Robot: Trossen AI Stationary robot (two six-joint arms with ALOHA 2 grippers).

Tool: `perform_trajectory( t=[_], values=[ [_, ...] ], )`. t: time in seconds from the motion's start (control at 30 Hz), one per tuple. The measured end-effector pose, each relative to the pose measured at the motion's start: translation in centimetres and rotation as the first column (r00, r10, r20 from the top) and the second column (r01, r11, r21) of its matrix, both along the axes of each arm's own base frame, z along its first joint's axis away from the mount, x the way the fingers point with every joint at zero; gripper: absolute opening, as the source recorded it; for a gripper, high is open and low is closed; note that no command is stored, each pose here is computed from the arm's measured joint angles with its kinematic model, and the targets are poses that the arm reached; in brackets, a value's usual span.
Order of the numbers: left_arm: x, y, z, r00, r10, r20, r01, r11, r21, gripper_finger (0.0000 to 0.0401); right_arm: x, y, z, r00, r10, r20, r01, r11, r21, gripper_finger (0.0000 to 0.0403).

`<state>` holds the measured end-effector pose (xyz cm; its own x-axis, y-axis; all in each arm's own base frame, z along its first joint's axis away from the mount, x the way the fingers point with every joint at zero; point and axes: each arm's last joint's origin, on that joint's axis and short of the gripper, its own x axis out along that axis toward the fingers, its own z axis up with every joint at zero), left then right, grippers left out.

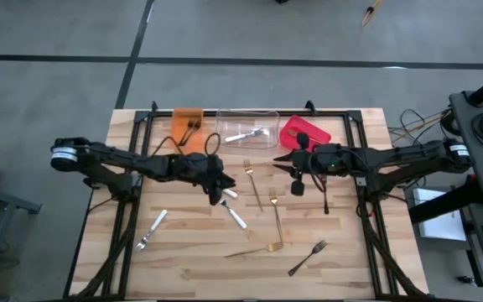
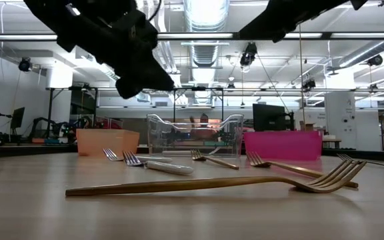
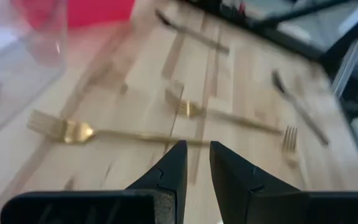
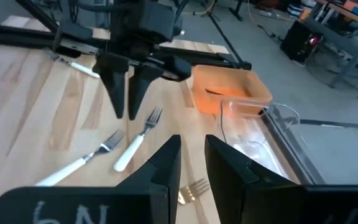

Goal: Sort silverware by color (type)
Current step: Put the white fork into the transparent bin

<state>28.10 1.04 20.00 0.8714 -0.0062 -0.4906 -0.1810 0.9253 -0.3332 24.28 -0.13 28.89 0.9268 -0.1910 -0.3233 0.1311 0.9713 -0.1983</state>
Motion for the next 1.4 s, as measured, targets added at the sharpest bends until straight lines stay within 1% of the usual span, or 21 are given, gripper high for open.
perform_trajectory(
  t=[0.1, 0.17, 0.23, 0.3, 0.37, 0.5, 0.63, 0.77, 0.9, 1.03, 1.13, 1.2, 1.3, 1.4],
  values=[
    [0.3, 0.0, -0.9, 0.992, -0.001, -0.123, 0.002, 1.000, 0.005, 0.0052, -0.4, 0.0, -0.1, 1.000, 0.001, -0.016, -0.002, 1.000, -0.006, 0.0063],
    [0.4, 0.0, -1.6, 0.971, -0.013, -0.238, 0.019, 1.000, 0.024, 0.0052, -0.4, 0.0, -0.4, 1.000, 0.001, -0.029, -0.001, 1.000, -0.005, 0.0063],
    [0.6, 0.0, -2.2, 0.940, -0.036, -0.339, 0.055, 0.997, 0.047, 0.0052, -0.4, 0.0, -0.7, 0.999, 0.003, -0.038, -0.003, 1.000, -0.009, 0.0063],
    [0.6, 0.0, -3.0, 0.893, -0.059, -0.447, 0.095, 0.994, 0.060, 0.0052, -0.2, 0.0, -0.9, 0.999, 0.010, -0.052, -0.012, 0.999, -0.030, 0.0063],
    [0.9, 0.0, -3.5, 0.852, -0.082, -0.517, 0.138, 0.988, 0.070, 0.0052, -0.2, 0.0, -1.0, 0.998, 0.020, -0.063, -0.023, 0.998, -0.057, 0.0063],
    [2.3, 0.1, -3.8, 0.829, -0.126, -0.545, 0.217, 0.970, 0.106, 0.0052, -0.2, 0.0, -1.0, 0.998, 0.025, -0.061, -0.030, 0.997, -0.076, 0.0063],
    [3.4, 0.2, -4.2, 0.807, -0.170, -0.565, 0.300, 0.943, 0.145, 0.0052, -0.2, 0.0, -1.0, 0.997, 0.029, -0.065, -0.034, 0.996, -0.087, 0.0063],
    [3.8, 0.2, -5.5, 0.767, -0.206, -0.608, 0.371, 0.915, 0.158, 0.0059, -0.1, 0.0, -0.7, 0.996, 0.044, -0.071, -0.054, 0.989, -0.136, 0.0063],
    [4.2, 0.2, -6.1, 0.761, -0.209, -0.615, 0.380, 0.911, 0.161, 0.0083, -0.2, 0.0, -0.4, 0.997, 0.051, -0.064, -0.061, 0.985, -0.159, 0.0063],
    [4.4, 0.3, -6.1, 0.762, -0.176, -0.623, 0.367, 0.911, 0.191, 0.0119, -0.2, 0.0, -0.3, 0.997, 0.053, -0.064, -0.064, 0.984, -0.168, 0.0063],
    [4.3, 0.4, -6.0, 0.761, -0.166, -0.627, 0.365, 0.908, 0.204, 0.0145, -0.2, 0.0, -0.3, 0.996, 0.062, -0.064, -0.074, 0.978, -0.196, 0.0063],
    [4.2, 0.4, -5.9, 0.759, -0.141, -0.635, 0.360, 0.904, 0.230, 0.0159, -0.2, 0.0, -0.2, 0.996, 0.065, -0.067, -0.077, 0.975, -0.206, 0.0063],
    [4.2, 0.5, -5.7, 0.760, -0.139, -0.636, 0.374, 0.892, 0.253, 0.0176, -0.2, -0.2, -0.2, 0.996, 0.058, -0.065, -0.070, 0.976, -0.207, 0.0063],
    [4.3, 0.5, -5.6, 0.759, -0.147, -0.634, 0.393, 0.880, 0.267, 0.0185, -0.3, -0.7, -0.2, 0.997, 0.038, -0.062, -0.050, 0.978, -0.202, 0.0063]
  ],
)
